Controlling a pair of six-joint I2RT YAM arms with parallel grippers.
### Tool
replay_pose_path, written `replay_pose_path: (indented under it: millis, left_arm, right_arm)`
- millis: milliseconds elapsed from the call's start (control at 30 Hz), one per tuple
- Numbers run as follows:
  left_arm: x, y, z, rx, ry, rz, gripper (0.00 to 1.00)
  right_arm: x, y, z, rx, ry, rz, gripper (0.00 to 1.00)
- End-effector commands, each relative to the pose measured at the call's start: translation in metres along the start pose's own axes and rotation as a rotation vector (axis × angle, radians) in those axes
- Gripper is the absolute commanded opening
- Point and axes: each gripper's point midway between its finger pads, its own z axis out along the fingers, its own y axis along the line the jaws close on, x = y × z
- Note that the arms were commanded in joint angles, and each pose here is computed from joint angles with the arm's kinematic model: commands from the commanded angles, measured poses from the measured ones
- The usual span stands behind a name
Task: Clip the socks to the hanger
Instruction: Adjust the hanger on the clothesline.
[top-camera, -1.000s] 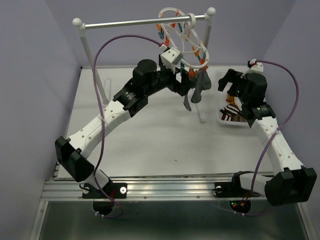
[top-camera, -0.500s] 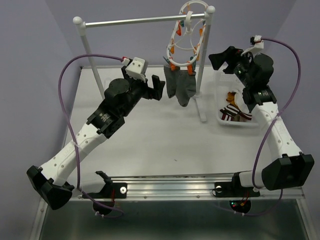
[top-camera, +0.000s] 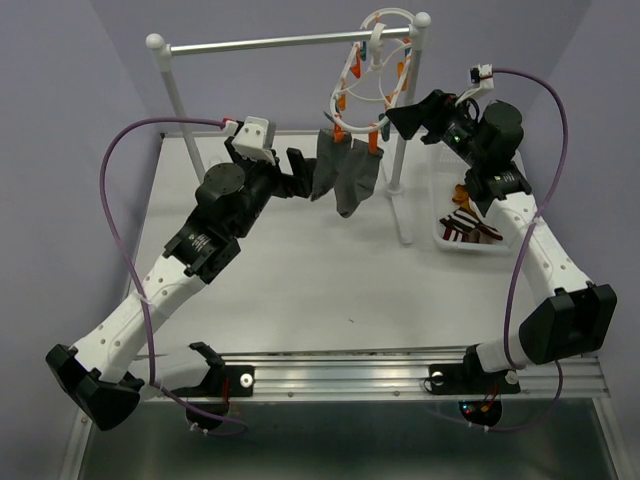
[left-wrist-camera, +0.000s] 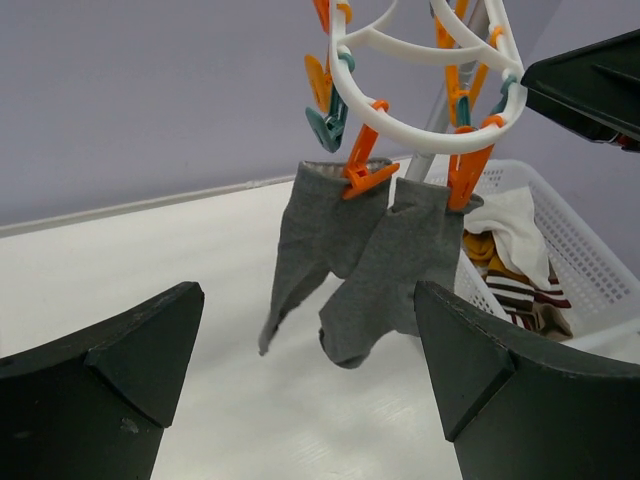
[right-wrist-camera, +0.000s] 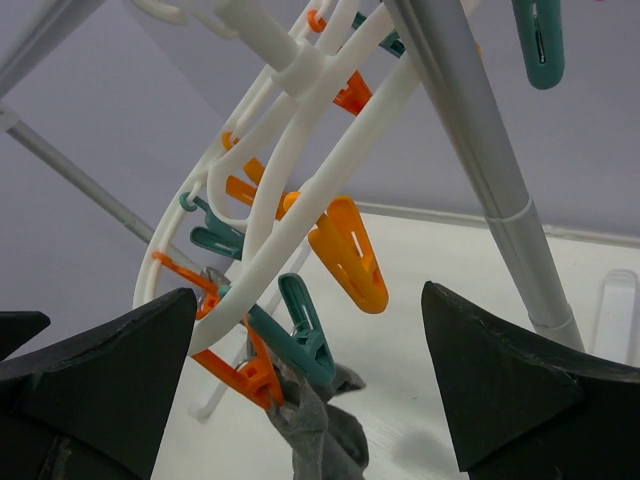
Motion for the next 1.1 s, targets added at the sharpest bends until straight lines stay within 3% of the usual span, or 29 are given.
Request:
replay_pose_path:
  millis: [0, 233, 333, 467, 800, 1067]
  left_arm:
    - [-0.026, -0.002, 0.002, 0.007, -0.081, -0.027, 0.99]
    - [-0.024, 0.0, 0.007, 0.002, -0.079, -0.027, 0.99]
    - [-0.023, 0.002, 0.008, -0.004, -0.074, -0.027, 0.99]
    - [-0.021, 0.004, 0.007, -0.006, -0.074, -0.037, 0.99]
    - [-0.026, 0.014, -0.002, -0.04, -0.098, -0.058, 0.99]
    - [-0.032, 0.021, -0.01, -0.077, -0.114, -0.08, 0.99]
  right_arm:
    - [-0.028, 0.018, -0.004, -0.045, -0.081, -0.036, 1.0]
    - [-0.004, 0.049, 0.009, -0.178, -0.005, -0.065, 0.97]
    - [0.004, 0.062, 0.016, -0.22, 0.014, -0.089, 0.75]
    - [0.016, 0.085, 0.028, -0.281, 0.04, -0.085, 0.62]
    - [0.04, 0.122, 0.049, -0.344, 0.051, 0.011, 0.64]
    - [0.036, 0.147, 0.049, -0.342, -0.092, 0.161, 0.66]
